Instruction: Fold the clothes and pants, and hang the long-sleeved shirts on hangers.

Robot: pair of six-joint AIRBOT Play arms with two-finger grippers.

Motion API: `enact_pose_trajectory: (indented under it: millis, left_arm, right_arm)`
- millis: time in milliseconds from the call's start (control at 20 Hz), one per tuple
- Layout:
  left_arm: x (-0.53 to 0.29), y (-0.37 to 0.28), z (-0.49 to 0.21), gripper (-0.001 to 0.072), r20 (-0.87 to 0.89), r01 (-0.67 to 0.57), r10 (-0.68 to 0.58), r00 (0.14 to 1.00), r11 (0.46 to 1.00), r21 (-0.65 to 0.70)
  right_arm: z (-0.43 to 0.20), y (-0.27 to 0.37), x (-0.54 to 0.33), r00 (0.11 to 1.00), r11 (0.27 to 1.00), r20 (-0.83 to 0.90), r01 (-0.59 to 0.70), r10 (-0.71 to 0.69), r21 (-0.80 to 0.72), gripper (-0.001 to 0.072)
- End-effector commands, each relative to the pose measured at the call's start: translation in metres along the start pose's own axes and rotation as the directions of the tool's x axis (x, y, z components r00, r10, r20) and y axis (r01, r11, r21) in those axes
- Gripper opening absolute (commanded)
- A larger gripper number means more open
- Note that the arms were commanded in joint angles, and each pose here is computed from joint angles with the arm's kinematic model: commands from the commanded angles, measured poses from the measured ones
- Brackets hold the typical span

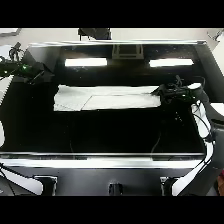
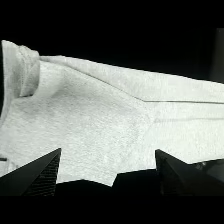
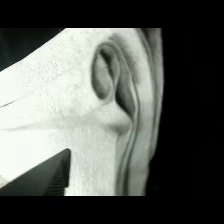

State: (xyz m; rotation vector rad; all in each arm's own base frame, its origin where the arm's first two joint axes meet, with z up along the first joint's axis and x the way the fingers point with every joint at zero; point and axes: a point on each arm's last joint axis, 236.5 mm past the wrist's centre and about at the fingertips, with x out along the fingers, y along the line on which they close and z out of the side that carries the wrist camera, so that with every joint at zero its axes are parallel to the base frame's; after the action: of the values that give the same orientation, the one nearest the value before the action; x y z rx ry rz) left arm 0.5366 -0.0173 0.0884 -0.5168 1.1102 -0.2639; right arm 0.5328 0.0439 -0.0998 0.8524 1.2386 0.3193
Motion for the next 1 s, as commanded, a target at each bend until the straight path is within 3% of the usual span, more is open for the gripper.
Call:
enact_pose_trajectory:
  millis: [0, 50, 150, 250, 300, 350, 550, 950]
  left_arm:
    - [0.003, -0.007, -0.003, 0.069, -0.01, 0.003, -0.003, 1.0, 1.0, 0.01]
    - [0.004, -0.008, -0.003, 0.0688, -0.011, 0.004, -0.003, 1.0, 1.0, 0.011]
    - [0.005, -0.011, -0.004, 0.0627, -0.012, 0.006, -0.006, 1.0, 1.0, 0.015]
    - [0.011, -0.017, -0.006, 0.0327, -0.017, 0.011, -0.011, 1.0, 1.0, 0.012]
    - [0.017, -0.023, -0.006, 0.0124, -0.019, 0.015, -0.016, 1.0, 1.0, -0.013]
    - [0.027, -0.032, -0.008, 0.0017, -0.025, 0.023, -0.023, 0.999, 0.999, -0.032]
    - [0.096, -0.093, -0.035, 0.0016, -0.084, 0.074, -0.077, 0.993, 0.996, -0.043]
    - [0.234, -0.227, -0.171, 0.0013, -0.316, 0.213, -0.246, 0.916, 0.967, -0.137]
  right_arm:
    - [-0.009, 0.006, 0.022, 0.998, 0.996, -0.012, 0.06, -0.061, -0.062, 0.0257]
    - [-0.011, 0.01, 0.024, 0.998, 0.996, -0.016, 0.057, -0.058, -0.068, 0.0065]
    - [-0.01, 0.017, 0.018, 0.999, 0.995, -0.01, 0.051, -0.052, -0.08, 0.0037]
    - [-0.007, 0.033, -0.001, 0.999, 0.993, 0.008, 0.044, -0.044, -0.106, 0.0036]
    - [-0.005, 0.044, -0.013, 0.999, 0.994, 0.027, 0.039, -0.036, -0.107, 0.0036]
    - [-0.002, 0.055, -0.028, 0.998, 0.994, 0.047, 0.033, -0.028, -0.105, 0.0035]
    - [-0.004, 0.103, -0.094, 0.991, 0.989, 0.129, 0.046, -0.028, -0.143, 0.0035]
    - [-0.039, 0.171, -0.179, 0.977, 0.984, 0.211, 0.05, -0.013, -0.173, 0.0035]
